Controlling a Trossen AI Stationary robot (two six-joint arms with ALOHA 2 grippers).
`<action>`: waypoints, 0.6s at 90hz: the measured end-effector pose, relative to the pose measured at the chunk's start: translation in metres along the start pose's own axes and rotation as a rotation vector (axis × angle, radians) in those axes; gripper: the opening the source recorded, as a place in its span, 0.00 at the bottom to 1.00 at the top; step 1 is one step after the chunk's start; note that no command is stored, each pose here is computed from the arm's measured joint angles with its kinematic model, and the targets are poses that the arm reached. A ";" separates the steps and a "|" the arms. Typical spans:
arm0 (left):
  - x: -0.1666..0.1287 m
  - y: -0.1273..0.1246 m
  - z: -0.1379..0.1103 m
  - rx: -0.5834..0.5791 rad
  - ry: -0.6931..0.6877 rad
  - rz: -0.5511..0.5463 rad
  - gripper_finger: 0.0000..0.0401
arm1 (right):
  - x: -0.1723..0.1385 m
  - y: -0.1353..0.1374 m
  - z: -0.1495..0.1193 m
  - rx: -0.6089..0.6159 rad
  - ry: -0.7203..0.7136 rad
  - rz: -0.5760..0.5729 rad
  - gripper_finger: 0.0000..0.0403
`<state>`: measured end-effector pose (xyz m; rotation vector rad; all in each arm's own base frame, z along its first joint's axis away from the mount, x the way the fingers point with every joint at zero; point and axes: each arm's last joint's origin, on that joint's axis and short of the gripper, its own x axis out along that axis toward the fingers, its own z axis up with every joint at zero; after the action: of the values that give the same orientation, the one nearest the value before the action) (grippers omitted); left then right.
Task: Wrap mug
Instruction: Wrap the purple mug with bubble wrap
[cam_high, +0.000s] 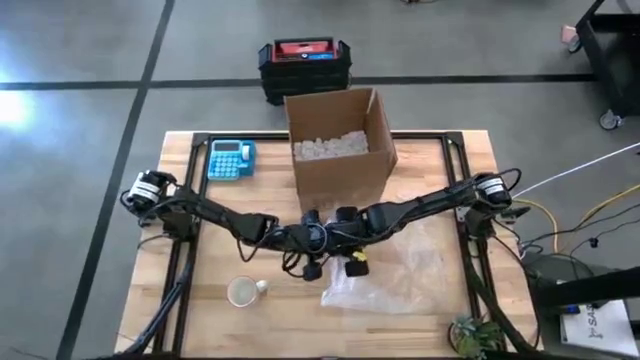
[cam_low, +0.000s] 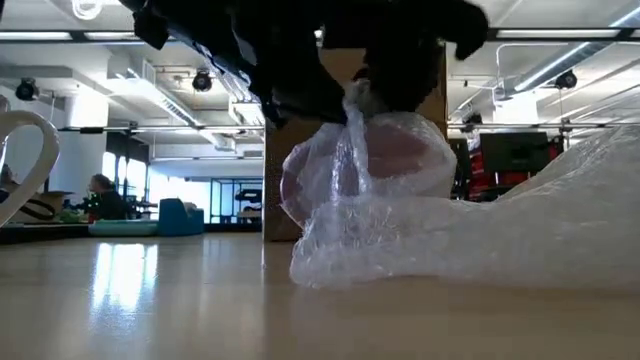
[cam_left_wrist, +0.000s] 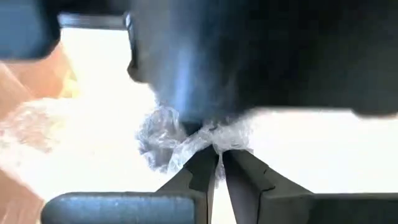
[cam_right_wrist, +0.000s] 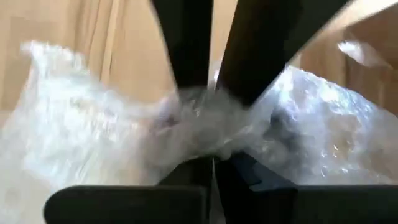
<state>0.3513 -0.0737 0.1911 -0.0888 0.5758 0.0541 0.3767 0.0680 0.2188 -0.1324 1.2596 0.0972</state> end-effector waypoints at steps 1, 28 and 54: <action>0.000 0.000 -0.001 0.000 0.008 -0.001 0.05 | -0.003 0.000 0.000 0.001 -0.006 -0.003 0.00; -0.001 -0.001 0.002 -0.008 -0.018 -0.020 0.05 | -0.023 -0.009 -0.016 0.019 0.037 -0.159 0.00; -0.002 -0.001 0.002 -0.003 -0.021 -0.026 0.05 | -0.015 0.005 0.002 -0.039 -0.142 -0.004 0.00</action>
<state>0.3510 -0.0748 0.1940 -0.0989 0.5531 0.0306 0.3734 0.0736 0.2332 -0.1590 1.1161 0.1254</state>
